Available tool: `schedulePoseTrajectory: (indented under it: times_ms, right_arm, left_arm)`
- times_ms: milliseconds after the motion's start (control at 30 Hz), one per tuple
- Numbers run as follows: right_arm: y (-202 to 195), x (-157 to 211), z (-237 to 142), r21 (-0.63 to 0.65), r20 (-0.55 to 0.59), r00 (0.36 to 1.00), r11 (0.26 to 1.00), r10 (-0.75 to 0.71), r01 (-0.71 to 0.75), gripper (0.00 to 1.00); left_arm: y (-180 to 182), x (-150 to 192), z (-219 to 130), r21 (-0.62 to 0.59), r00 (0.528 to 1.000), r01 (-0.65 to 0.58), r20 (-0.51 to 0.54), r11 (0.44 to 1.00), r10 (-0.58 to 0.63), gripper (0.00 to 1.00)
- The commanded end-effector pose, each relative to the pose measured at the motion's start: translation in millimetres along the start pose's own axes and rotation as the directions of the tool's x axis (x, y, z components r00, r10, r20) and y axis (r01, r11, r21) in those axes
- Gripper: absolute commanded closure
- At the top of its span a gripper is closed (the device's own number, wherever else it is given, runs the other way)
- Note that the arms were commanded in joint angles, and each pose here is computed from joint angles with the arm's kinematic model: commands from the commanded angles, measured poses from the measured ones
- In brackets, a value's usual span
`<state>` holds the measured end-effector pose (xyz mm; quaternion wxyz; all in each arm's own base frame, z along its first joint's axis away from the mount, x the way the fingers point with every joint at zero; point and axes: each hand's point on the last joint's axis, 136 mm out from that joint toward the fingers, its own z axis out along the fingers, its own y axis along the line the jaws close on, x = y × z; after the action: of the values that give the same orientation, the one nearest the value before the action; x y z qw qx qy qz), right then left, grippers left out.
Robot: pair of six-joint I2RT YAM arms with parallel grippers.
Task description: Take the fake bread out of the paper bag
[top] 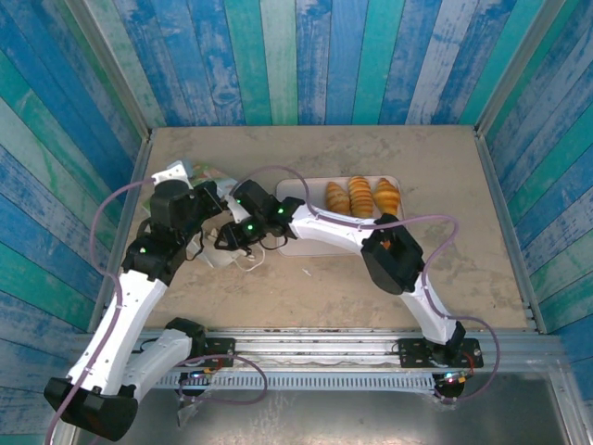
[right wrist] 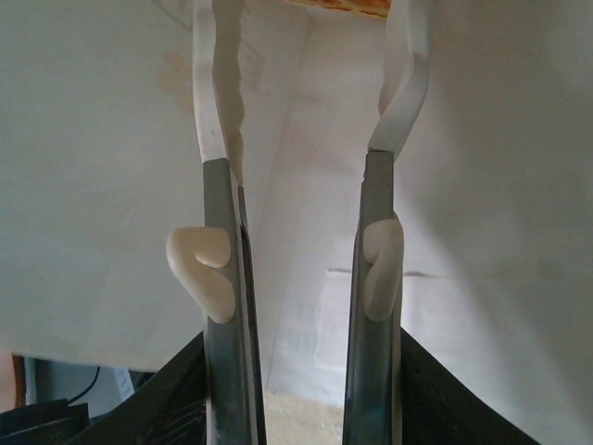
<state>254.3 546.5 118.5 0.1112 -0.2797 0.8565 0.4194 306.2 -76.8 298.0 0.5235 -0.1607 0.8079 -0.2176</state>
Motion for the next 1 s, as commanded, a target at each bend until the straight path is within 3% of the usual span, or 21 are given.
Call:
schedulePoseTrajectory:
  times_ms: [0, 733, 967]
  right_arm:
    - [14.4, -10.8, 3.2, -0.061, 0.008, 1.0, 0.998, -0.027, 0.027, 0.53]
    - [5.7, -27.1, 45.0, -0.045, -0.011, 0.999, 0.998, -0.033, 0.032, 0.49]
    - [-0.3, -29.9, 48.9, -0.014, -0.001, 0.999, 0.999, -0.04, 0.04, 0.51]
  left_arm:
    - [-13.9, -6.5, -2.1, 0.062, 1.0, 0.001, 0.008, 0.998, -0.002, 1.0]
    - [-29.5, -1.7, -0.5, 0.145, 1.0, -0.004, -0.027, 0.989, 0.008, 1.0]
    - [-29.1, -0.2, 0.8, 0.145, 0.999, 0.0, -0.033, 0.989, 0.005, 1.0]
